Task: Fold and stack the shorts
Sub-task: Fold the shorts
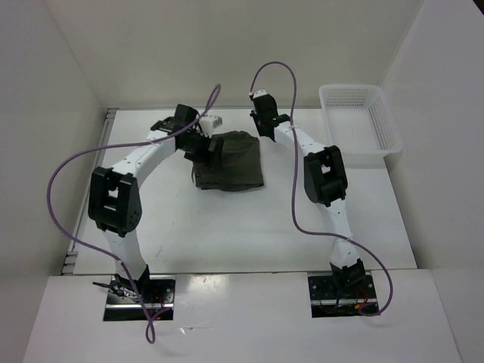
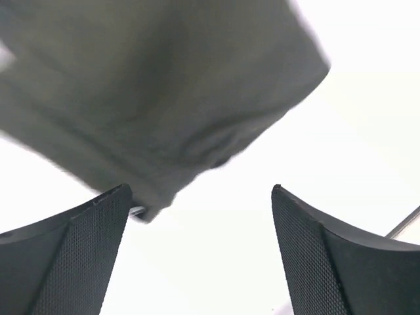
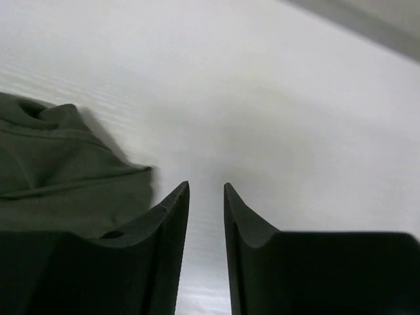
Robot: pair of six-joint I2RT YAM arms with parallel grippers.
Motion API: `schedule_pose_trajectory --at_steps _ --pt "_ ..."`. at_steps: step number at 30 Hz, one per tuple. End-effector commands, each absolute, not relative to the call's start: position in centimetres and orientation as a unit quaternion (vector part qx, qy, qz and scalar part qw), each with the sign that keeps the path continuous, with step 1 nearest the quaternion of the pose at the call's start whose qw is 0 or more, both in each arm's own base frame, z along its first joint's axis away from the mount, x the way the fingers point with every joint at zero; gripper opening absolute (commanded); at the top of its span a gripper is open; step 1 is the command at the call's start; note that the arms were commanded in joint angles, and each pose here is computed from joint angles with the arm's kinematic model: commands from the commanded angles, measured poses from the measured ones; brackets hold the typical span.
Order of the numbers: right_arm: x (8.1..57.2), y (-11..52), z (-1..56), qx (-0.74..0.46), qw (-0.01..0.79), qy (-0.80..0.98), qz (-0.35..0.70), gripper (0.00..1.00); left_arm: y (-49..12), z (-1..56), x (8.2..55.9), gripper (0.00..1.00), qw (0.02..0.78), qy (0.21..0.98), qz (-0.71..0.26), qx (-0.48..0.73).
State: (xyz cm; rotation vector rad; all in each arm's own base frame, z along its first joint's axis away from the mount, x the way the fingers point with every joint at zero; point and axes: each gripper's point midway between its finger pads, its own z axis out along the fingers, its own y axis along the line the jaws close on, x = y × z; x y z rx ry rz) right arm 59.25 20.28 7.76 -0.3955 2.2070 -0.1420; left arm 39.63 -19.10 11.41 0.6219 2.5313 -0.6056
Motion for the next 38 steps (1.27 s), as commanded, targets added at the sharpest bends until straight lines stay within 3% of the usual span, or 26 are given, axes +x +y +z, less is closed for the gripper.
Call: schedule_pose_trajectory --at_steps 1,2,7,8,9,11,16,21,38 --pt "59.3 17.3 24.5 -0.104 0.572 0.807 -0.103 0.35 -16.7 22.8 41.6 0.94 0.352 0.877 -0.245 0.215" --pt "57.9 16.6 27.9 -0.102 0.591 0.794 -0.102 0.37 -15.6 23.9 41.9 0.95 0.367 0.875 -0.24 0.206" --pt "51.0 13.1 27.9 -0.16 0.564 0.797 -0.142 0.44 -4.0 27.5 43.6 0.99 0.465 0.873 -0.109 0.093" --pt "49.2 12.1 25.2 -0.189 0.537 0.806 -0.16 0.46 -2.5 28.2 42.8 0.99 0.479 0.869 -0.092 0.078" --pt "47.3 11.2 27.5 -0.186 0.556 0.794 -0.161 0.46 -1.4 26.1 41.9 0.99 0.462 0.881 -0.083 0.063" --pt "44.3 9.3 24.6 -0.212 0.525 0.802 -0.19 0.49 1.0 26.2 40.5 0.99 0.478 0.876 -0.058 0.037" --pt "38.5 4.6 25.0 -0.197 0.538 0.793 -0.209 0.5 7.0 22.1 36.4 0.99 0.479 0.877 -0.005 -0.041" --pt "35.7 0.3 26.2 -0.144 0.562 0.788 -0.204 0.53 8.9 22.2 34.5 0.99 0.493 0.867 0.032 -0.069" --pt "30.5 -1.2 24.5 -0.11 0.575 0.797 -0.152 0.59 8.6 22.2 33.5 0.99 0.499 0.863 0.033 -0.068"
